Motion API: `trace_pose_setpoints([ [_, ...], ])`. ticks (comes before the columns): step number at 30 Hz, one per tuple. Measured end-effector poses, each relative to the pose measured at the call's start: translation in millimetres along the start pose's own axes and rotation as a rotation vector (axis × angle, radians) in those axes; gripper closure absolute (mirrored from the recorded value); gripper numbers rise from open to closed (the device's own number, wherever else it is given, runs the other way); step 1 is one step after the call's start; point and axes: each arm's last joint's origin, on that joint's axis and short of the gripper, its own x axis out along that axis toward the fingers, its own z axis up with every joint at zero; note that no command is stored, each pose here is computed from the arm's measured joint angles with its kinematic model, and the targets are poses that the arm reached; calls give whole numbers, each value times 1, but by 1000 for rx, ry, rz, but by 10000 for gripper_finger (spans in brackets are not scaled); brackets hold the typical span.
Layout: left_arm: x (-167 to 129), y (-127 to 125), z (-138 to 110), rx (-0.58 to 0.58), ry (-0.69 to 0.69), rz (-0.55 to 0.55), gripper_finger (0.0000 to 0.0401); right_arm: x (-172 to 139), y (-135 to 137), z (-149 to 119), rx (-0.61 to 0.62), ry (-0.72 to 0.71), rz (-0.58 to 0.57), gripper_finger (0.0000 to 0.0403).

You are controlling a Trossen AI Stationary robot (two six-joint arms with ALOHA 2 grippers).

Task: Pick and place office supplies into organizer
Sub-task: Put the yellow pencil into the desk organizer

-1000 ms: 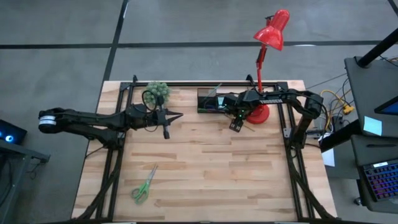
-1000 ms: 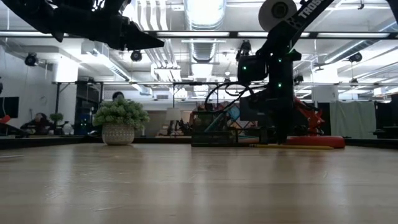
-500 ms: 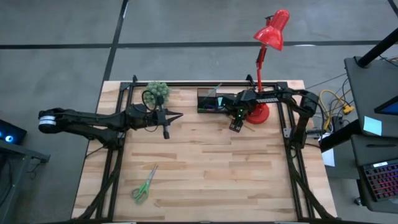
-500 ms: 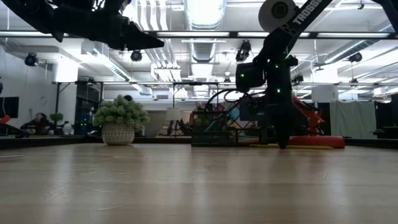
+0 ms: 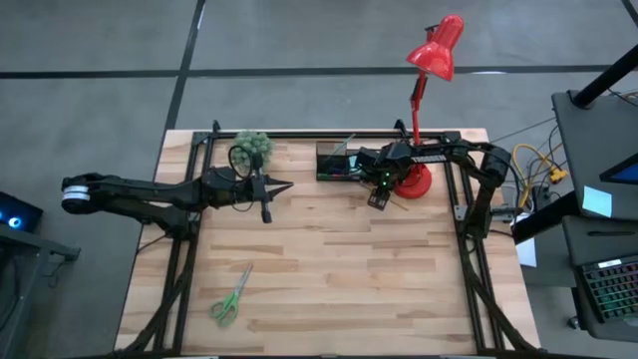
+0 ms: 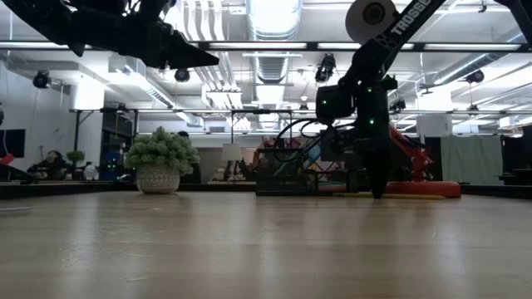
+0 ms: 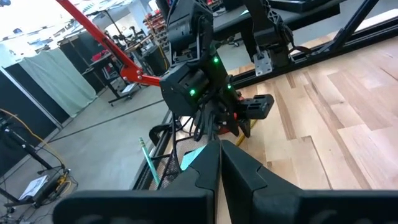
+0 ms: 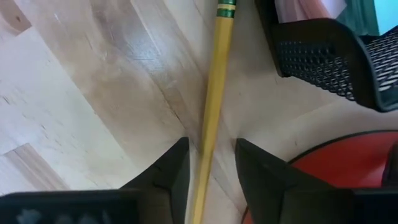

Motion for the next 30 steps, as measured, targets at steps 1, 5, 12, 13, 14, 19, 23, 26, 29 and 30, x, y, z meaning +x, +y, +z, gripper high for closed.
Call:
trace_pose_setpoints([
  [1, 0, 0, 0, 0, 0, 0, 401, 0, 0, 0, -2, 0, -1, 288],
  [5, 0, 0, 0, 0, -1, 0, 401, 0, 0, 0, -33, 0, 2, 308],
  [12, 0, 0, 0, 0, 0, 0, 401, 1, 0, 0, -56, 1, 6, 335],
  [13, 0, 0, 0, 0, 0, 0, 401, 1, 0, 0, -56, 1, 6, 340],
  [14, 0, 0, 0, 0, -1, 0, 401, 1, 0, 0, -56, 1, 6, 344],
  [19, 0, 0, 0, 0, 0, 0, 401, 1, 0, -1, -56, 2, 14, 371],
  [23, 0, 0, 0, 0, 0, 0, 401, 1, 1, -1, -55, 3, 34, 389],
  [26, 0, 0, 0, 0, 0, 0, 401, 1, 1, -1, -53, 3, 41, 391],
  [29, 0, 0, 0, 0, 0, 0, 401, 1, 1, -1, -51, 4, 43, 392],
  [30, 0, 0, 0, 0, -1, 0, 401, 1, 1, -1, -51, 4, 44, 393],
])
